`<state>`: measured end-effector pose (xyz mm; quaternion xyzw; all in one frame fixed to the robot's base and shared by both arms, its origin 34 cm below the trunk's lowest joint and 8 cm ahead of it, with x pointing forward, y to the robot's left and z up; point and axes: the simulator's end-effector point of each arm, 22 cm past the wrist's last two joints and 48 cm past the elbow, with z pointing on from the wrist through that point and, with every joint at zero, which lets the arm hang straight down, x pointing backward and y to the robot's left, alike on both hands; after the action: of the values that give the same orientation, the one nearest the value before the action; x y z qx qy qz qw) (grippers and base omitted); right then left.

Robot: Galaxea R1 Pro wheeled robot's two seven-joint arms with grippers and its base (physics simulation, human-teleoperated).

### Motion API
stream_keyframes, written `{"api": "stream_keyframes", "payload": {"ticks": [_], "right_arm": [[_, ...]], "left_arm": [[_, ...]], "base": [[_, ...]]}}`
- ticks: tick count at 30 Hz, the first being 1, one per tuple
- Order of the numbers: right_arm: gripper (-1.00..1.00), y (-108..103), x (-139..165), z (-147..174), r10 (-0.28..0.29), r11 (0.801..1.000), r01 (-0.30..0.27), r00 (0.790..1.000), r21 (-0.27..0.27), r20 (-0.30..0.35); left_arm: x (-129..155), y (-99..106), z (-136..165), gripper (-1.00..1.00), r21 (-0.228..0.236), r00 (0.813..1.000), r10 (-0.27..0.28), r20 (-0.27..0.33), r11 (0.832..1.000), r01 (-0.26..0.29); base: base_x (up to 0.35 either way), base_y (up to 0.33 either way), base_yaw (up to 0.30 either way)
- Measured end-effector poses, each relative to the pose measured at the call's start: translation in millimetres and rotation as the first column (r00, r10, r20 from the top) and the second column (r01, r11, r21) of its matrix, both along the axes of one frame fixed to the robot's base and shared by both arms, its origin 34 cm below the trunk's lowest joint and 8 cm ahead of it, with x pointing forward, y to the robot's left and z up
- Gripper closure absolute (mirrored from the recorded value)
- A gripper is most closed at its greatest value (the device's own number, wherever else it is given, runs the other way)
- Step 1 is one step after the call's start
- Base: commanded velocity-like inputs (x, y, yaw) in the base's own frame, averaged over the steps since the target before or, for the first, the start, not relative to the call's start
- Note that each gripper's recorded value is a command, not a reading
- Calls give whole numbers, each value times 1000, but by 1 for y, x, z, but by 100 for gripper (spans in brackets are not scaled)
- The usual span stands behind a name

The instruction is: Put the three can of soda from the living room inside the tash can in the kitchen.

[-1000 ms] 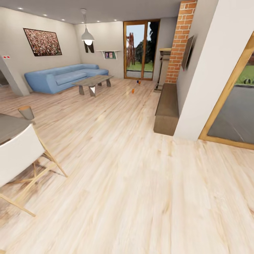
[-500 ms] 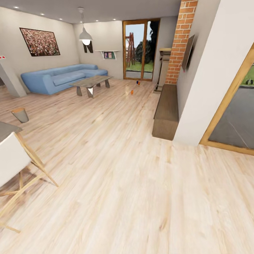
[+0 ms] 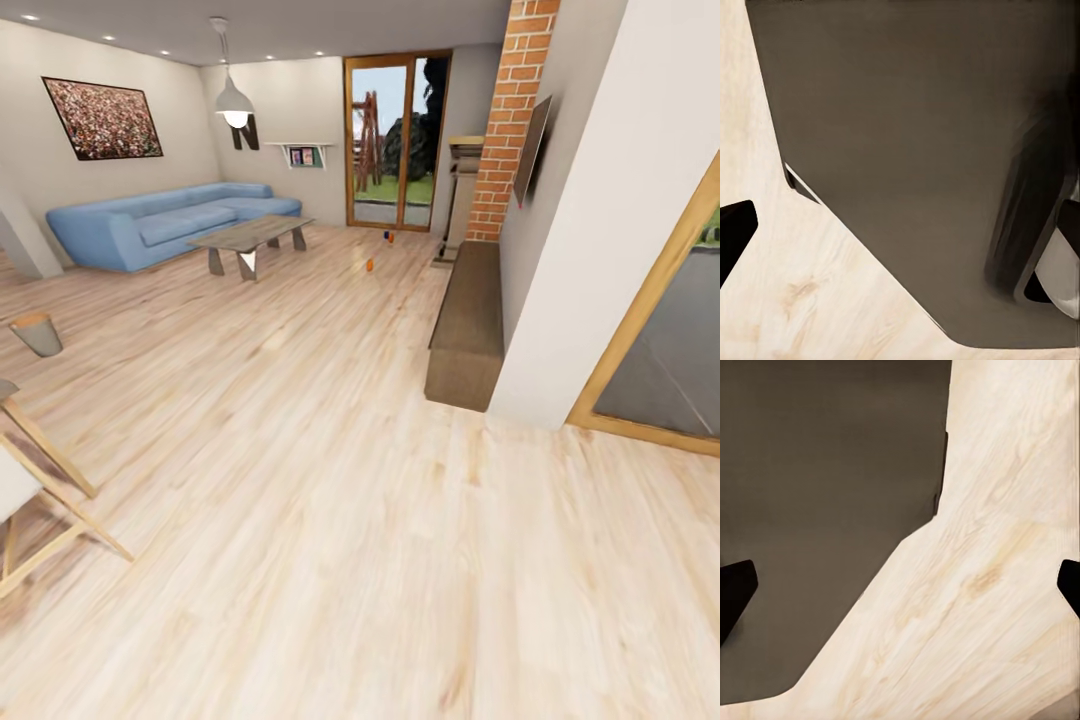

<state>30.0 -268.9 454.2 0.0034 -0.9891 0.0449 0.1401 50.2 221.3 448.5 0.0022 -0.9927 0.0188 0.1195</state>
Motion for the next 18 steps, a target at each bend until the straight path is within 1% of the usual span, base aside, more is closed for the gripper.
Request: {"api": "stream_keyframes", "payload": {"ticks": [11,18], "right_arm": [[-100,-1,-3,1,0,1000,0,1000,-1,-6],[-100,-1,-3,1,1,1000,-1,1000,-2,-7]], "left_arm": [[1,-5,0,-100,-7,1000,-1,1,1000,1],[4,-7,-1,-100,-7,1000,2,5,1000,-2]], "base": [[331,-172,0],[340,-64,0]]}}
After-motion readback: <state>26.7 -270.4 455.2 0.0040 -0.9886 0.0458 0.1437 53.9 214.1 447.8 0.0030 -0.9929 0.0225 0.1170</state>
